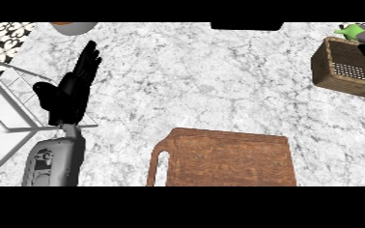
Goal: Pick the eggplant from the cutting board and place it in the basket
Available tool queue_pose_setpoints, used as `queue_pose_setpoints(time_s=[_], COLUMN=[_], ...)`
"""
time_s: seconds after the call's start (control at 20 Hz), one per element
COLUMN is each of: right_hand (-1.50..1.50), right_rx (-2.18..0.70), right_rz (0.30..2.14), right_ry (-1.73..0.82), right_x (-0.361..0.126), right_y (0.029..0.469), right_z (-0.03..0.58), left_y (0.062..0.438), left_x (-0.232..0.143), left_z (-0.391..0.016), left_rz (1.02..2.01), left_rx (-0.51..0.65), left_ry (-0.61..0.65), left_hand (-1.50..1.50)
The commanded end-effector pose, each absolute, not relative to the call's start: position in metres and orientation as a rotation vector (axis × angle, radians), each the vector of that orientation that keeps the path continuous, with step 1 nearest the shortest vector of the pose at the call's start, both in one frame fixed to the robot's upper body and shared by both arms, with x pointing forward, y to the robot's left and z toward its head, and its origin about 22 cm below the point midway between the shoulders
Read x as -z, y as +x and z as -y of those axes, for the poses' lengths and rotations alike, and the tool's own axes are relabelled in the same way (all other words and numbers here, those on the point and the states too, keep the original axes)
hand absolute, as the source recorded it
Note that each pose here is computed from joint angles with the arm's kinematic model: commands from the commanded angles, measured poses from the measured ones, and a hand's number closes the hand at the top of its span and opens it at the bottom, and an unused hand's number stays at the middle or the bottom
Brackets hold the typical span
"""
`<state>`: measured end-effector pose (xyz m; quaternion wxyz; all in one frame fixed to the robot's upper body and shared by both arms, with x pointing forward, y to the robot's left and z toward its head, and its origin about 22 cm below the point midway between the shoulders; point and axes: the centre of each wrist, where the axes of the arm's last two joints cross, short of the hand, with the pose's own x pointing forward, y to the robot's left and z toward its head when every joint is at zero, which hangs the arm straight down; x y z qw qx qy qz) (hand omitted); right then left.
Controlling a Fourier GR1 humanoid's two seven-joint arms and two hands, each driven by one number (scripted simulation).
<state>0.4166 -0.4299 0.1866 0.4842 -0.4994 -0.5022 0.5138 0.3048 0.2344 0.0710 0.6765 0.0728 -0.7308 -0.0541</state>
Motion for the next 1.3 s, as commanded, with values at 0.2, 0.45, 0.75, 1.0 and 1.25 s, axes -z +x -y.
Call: queue_pose_setpoints(time_s=[0.2,0.45,0.75,1.0,1.25], right_hand=[1.50,1.50,-1.50,-1.50,-1.50], right_rx=[-1.233,-1.166,-0.982,-0.769,-0.466], right_rz=[1.088,1.006,1.232,1.408,1.474], right_ry=[-1.160,-1.172,-1.120,-1.020,-0.901], right_x=[-0.186,-0.153,-0.173,-0.199,-0.229], right_y=[0.412,0.408,0.411,0.418,0.402], right_z=[0.443,0.440,0.442,0.437,0.467], left_y=[0.310,0.300,0.292,0.294,0.297], left_x=[-0.063,-0.058,-0.051,-0.049,-0.058], left_z=[-0.267,-0.281,-0.270,-0.280,-0.281], left_rz=[1.547,1.530,1.539,1.539,1.530], left_rx=[0.050,0.057,0.058,0.046,0.042], left_ry=[0.239,0.248,0.263,0.258,0.271], left_hand=[0.00,0.00,0.00,0.00,0.00])
